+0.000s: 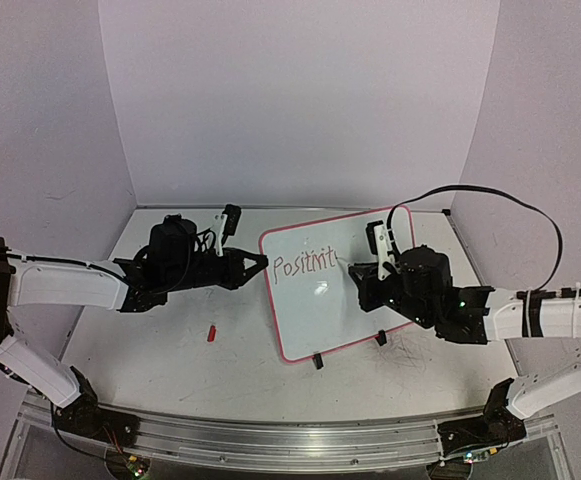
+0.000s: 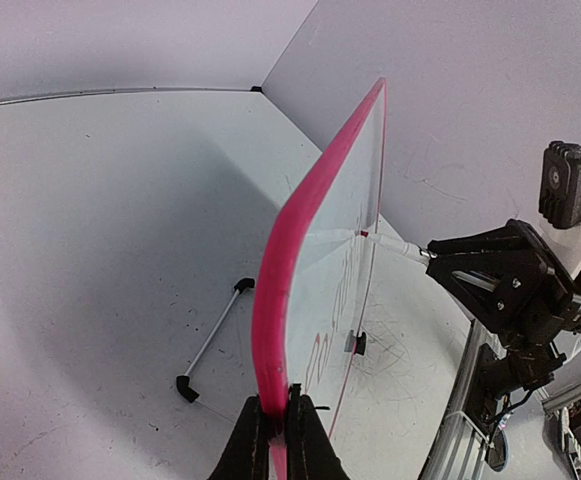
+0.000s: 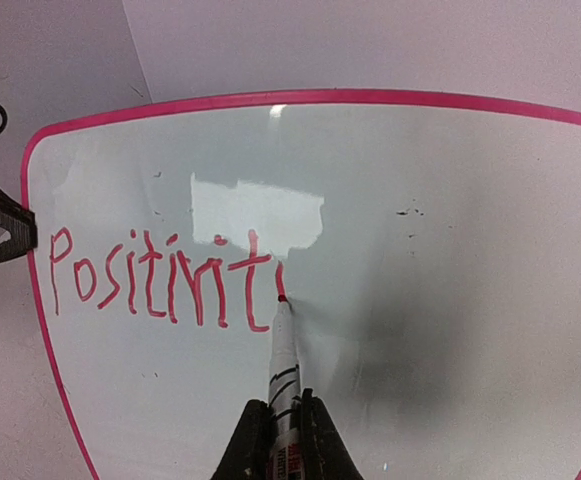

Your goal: Write a sentence on the whiteboard

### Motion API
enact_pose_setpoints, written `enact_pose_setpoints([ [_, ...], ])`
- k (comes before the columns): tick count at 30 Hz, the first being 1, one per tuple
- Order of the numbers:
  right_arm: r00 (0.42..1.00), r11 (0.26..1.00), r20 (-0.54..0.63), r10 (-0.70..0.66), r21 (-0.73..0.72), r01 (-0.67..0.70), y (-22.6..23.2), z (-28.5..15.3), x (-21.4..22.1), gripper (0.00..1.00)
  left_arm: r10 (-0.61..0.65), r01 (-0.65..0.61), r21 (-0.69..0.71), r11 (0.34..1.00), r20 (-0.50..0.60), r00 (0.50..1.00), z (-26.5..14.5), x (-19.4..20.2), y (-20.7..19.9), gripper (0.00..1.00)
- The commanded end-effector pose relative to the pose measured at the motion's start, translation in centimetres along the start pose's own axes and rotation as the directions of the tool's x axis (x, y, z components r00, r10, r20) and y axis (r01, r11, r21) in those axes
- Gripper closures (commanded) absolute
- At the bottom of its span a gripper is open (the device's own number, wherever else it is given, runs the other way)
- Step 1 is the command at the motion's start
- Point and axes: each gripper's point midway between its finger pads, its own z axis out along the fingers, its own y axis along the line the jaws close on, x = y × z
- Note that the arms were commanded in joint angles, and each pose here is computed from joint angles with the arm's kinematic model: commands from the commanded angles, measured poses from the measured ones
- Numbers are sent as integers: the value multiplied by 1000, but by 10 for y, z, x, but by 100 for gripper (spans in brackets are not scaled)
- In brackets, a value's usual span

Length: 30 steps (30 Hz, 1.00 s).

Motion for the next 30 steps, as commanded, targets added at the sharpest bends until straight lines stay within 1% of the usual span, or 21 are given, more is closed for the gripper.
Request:
enact_pose_setpoints([
  [1,1000,1000,-27,11,16,-10,-6,-4,10,100,50,-49,-2,999,70,996,-5,-28,-7,100],
  [6,1000,999,-17,14,33,-14,-9,-6,7,100,49,-49,-1,999,72,996,-5,-29,-8,100],
  [17,999,998,53,5,64,-9,-7,2,-22,100,48,-48,1,999,72,996,-6,-29,-8,100],
  [30,997,997,72,-14,82,8,-8,7,-33,100,50,-50,-2,999,70,996,-7,-27,-7,100],
])
